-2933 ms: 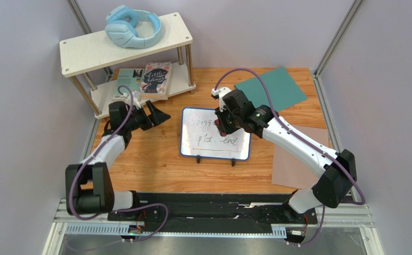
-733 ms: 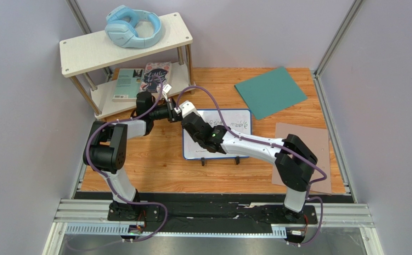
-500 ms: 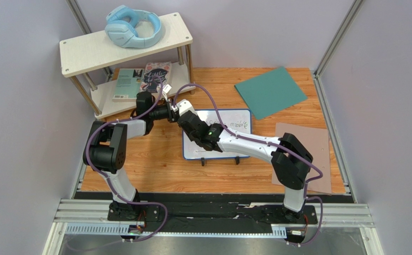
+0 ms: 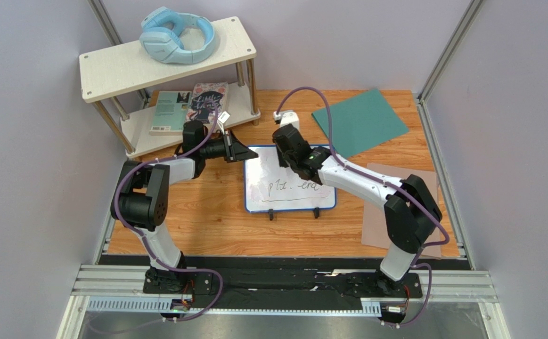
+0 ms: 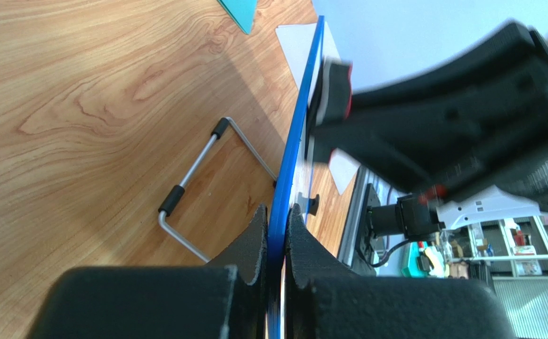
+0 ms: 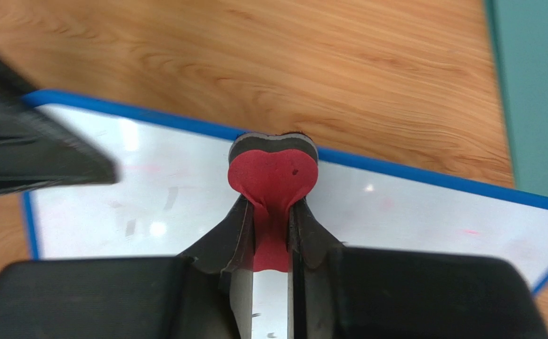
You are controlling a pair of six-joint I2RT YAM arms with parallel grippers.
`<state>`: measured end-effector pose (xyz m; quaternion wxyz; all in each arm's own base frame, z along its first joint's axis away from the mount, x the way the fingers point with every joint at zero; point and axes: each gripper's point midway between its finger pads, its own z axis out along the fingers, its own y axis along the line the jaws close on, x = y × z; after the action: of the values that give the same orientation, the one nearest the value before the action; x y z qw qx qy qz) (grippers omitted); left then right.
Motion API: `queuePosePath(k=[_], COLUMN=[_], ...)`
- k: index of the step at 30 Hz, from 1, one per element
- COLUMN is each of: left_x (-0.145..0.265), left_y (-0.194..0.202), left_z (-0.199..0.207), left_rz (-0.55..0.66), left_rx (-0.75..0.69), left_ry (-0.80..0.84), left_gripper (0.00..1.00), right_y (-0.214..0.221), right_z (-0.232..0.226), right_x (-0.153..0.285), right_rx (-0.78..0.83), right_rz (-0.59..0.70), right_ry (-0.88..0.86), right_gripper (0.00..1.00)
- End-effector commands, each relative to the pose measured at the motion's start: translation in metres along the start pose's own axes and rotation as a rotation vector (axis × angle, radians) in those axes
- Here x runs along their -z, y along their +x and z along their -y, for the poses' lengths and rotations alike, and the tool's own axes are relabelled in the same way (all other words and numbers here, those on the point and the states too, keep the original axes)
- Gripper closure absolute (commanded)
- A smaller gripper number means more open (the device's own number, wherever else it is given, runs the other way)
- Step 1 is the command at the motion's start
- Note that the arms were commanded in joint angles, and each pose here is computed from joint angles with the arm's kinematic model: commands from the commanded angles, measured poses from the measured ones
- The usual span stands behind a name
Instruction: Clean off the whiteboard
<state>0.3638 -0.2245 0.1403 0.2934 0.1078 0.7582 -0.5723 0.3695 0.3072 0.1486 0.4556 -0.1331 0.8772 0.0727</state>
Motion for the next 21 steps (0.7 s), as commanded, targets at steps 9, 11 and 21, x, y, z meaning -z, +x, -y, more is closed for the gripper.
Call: queuePosePath(k=[9, 11, 21], left_x=[0.000, 0.000, 0.000], left_y=[-0.003, -0.004, -0.003], left_z=[-0.014, -0.014, -0.013], left_rz=[0.020, 0.020, 0.016], left_rx=[-0.142, -0.142, -0.138], left_ry=[-0.074, -0.075, -0.069], left_gripper=[1.00, 1.00, 1.00], right_y=[0.067, 0.066, 0.066], right_z=[0.048, 0.019, -0.081], right_x=[-0.007, -0.002, -0.008], right_rx=[0.111, 0.164, 0.290], right_rz=[-0.131, -0.103, -0.113], right_ry=[0.146, 0.083, -0.122], right_gripper=[1.00, 1.00, 1.00])
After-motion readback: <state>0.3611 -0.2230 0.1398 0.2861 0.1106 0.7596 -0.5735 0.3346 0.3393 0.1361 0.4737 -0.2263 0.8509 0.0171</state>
